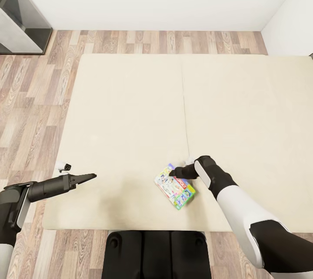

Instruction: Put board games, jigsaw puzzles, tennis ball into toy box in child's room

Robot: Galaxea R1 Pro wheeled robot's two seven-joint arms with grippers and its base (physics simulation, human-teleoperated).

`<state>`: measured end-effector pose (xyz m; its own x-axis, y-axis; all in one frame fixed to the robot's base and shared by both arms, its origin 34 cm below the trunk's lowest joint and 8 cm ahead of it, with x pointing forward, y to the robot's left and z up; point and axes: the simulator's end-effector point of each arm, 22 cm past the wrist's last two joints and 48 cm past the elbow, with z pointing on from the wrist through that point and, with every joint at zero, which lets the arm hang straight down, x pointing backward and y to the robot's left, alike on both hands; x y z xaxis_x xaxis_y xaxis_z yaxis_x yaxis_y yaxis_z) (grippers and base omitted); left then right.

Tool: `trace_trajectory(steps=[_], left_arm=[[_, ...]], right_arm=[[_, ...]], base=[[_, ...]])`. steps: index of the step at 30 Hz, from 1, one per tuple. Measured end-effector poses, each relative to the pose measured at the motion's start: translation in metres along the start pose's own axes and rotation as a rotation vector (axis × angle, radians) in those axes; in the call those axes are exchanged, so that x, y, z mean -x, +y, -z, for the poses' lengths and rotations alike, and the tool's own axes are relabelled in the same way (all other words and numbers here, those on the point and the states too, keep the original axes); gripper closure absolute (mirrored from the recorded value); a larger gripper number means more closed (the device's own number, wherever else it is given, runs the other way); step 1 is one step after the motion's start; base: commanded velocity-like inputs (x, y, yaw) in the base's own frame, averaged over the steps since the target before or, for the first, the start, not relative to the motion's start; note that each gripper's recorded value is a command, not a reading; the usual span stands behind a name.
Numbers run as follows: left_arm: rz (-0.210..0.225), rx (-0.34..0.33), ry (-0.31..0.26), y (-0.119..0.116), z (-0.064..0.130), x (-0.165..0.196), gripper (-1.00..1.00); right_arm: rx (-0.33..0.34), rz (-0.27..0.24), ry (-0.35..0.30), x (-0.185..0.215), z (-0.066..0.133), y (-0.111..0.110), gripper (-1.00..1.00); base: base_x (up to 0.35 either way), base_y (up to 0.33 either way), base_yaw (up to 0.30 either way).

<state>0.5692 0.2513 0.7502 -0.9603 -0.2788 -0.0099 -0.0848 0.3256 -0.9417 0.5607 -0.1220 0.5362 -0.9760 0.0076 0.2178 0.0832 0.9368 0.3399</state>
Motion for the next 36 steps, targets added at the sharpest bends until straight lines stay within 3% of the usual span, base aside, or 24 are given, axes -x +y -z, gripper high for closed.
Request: trace_trajectory(steps=[19, 36], left_arm=[[-0.001, 0.003, 0.001, 0.0004, 0.0011, 0.0003, -1.0], [-0.001, 0.005, 0.001, 0.0008, 0.0018, 0.0005, -1.0]], right_arm=[[-0.002, 0.002, 0.013, -0.009, -0.0051, -0.0039, -1.0], [-0.002, 0.009, -0.017, -0.0026, -0.0054, -0.0035, -1.0]], base=[[0.0, 0.0, 0.0], [0.0, 0.062, 0.0]])
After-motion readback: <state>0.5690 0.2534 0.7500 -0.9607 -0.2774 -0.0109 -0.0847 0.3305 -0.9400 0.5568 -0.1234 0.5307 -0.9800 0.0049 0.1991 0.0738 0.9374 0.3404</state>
